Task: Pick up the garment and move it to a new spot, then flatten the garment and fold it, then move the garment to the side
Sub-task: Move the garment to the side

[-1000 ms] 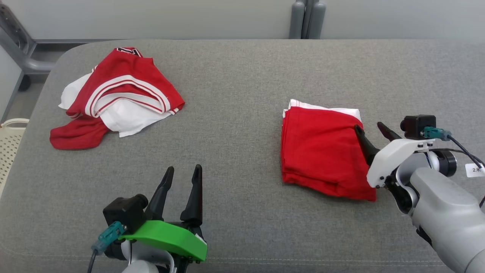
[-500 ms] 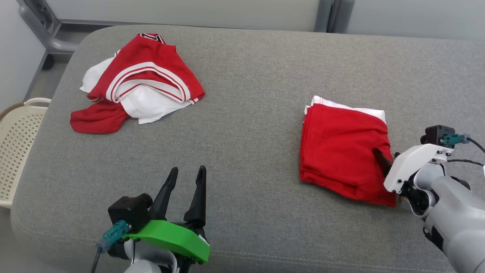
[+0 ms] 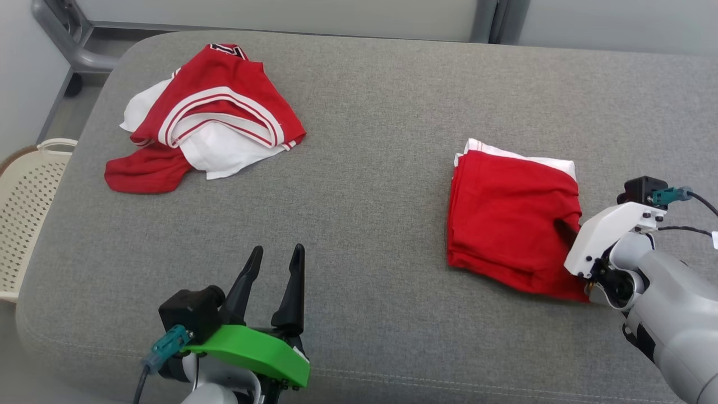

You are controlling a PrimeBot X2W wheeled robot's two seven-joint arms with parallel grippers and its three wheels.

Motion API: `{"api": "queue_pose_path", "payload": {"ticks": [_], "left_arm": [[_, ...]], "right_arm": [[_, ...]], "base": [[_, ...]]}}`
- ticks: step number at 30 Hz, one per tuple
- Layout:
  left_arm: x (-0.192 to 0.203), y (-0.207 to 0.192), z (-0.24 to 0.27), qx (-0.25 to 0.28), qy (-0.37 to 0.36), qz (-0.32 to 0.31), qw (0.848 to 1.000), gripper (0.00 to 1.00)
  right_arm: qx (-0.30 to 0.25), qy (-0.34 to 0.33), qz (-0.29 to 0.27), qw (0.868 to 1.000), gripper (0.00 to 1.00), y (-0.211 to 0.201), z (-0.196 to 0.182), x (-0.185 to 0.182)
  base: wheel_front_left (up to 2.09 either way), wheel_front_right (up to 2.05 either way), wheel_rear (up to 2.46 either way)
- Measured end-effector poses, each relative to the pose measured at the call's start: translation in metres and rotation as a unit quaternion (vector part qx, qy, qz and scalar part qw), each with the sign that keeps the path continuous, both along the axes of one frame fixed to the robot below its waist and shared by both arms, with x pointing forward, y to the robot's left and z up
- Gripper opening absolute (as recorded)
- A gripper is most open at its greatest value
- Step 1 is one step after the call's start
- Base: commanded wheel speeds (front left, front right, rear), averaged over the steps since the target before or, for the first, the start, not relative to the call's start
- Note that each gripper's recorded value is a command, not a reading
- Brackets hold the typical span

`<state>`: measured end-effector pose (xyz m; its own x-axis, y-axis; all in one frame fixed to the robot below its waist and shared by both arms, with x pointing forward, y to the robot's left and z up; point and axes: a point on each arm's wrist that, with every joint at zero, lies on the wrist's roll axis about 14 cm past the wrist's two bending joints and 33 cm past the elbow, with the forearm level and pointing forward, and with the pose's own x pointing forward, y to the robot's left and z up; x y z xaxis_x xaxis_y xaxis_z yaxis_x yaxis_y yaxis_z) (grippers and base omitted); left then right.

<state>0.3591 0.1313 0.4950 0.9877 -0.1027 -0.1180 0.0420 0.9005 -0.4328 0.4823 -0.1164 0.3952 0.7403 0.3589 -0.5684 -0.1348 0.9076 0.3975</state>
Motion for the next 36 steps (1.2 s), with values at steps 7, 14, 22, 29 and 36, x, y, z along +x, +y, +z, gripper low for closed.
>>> {"api": "queue_pose_path", "payload": {"ticks": [7,14,22,29,36], "left_arm": [[0.013,-0.007,0.002,0.006,-0.008,-0.017,1.000,1.00],[0.031,-0.030,0.008,0.005,-0.021,-0.055,0.998,1.00],[0.048,-0.069,0.009,-0.001,-0.028,-0.117,0.993,1.00],[0.061,-0.122,0.011,-0.006,-0.036,-0.200,0.979,1.00],[0.071,-0.169,0.005,-0.017,-0.033,-0.267,0.963,1.00]], "right_arm": [[-0.003,-0.045,-0.015,0.999,0.00,-0.004,0.015,0.019],[-0.050,-0.108,-0.041,0.992,0.00,-0.047,0.040,0.035],[-0.080,-0.132,-0.093,0.984,0.00,-0.103,0.057,0.032],[-0.099,-0.145,-0.155,0.972,0.00,-0.157,0.070,0.014],[-0.129,-0.148,-0.203,0.959,0.00,-0.204,0.076,0.002]], "base": [[0.00,0.00,0.00],[0.00,0.00,0.00],[0.00,0.00,0.00],[0.00,0.00,0.00],[0.00,0.00,0.00]]}}
